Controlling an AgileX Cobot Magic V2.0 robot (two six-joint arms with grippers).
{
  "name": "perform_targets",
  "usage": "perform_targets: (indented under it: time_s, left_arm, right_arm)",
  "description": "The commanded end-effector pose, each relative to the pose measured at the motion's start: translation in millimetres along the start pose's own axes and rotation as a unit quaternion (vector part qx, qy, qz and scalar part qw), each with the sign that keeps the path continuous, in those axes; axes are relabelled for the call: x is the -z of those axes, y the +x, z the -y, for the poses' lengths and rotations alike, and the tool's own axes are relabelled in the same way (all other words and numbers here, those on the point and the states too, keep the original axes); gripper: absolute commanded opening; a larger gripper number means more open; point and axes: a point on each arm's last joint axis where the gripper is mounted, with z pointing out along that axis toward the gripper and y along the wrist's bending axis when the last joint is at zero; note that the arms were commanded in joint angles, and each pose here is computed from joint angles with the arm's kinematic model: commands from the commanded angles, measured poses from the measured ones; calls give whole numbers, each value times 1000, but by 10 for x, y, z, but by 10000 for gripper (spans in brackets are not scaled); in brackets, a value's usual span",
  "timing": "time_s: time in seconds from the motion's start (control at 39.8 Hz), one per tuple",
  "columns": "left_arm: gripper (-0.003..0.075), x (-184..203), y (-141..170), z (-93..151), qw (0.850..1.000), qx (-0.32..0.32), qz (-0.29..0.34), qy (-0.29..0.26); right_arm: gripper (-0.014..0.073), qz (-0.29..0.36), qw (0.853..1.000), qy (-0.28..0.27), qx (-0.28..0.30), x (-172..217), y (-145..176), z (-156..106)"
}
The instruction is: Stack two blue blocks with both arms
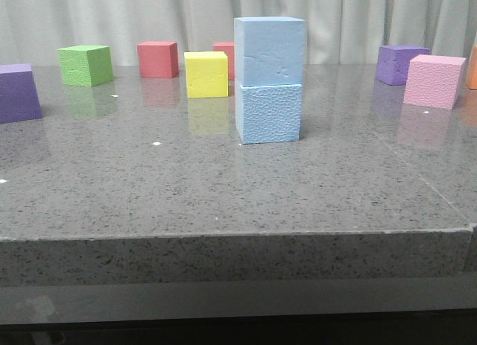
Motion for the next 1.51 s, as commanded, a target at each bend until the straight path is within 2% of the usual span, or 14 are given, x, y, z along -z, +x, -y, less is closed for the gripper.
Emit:
perform_targets:
  time_s: [0.0, 0.25, 0.45, 0.48, 1.48]
  left_arm:
    - [-19, 90, 64, -56, 995, 12, 94, -41]
    - [-19, 95, 624, -93, 984, 14, 152, -89]
    - [-19, 108, 846, -90, 975, 19, 197, -96]
    - [-19, 97, 863, -88, 978, 21, 186, -94]
    - [-19, 95, 859, -86, 978, 33, 184, -91]
  right_arm:
    - [-66, 45, 999, 7, 2, 36, -129, 18]
    - [-66, 45, 999, 7, 2, 36, -129, 18]
    - [-66, 45, 999, 7, 2, 36, -129, 18]
    - [-66, 45, 999, 7, 2, 36, -129, 18]
    - [-66, 44, 999, 7, 2, 36, -128, 18]
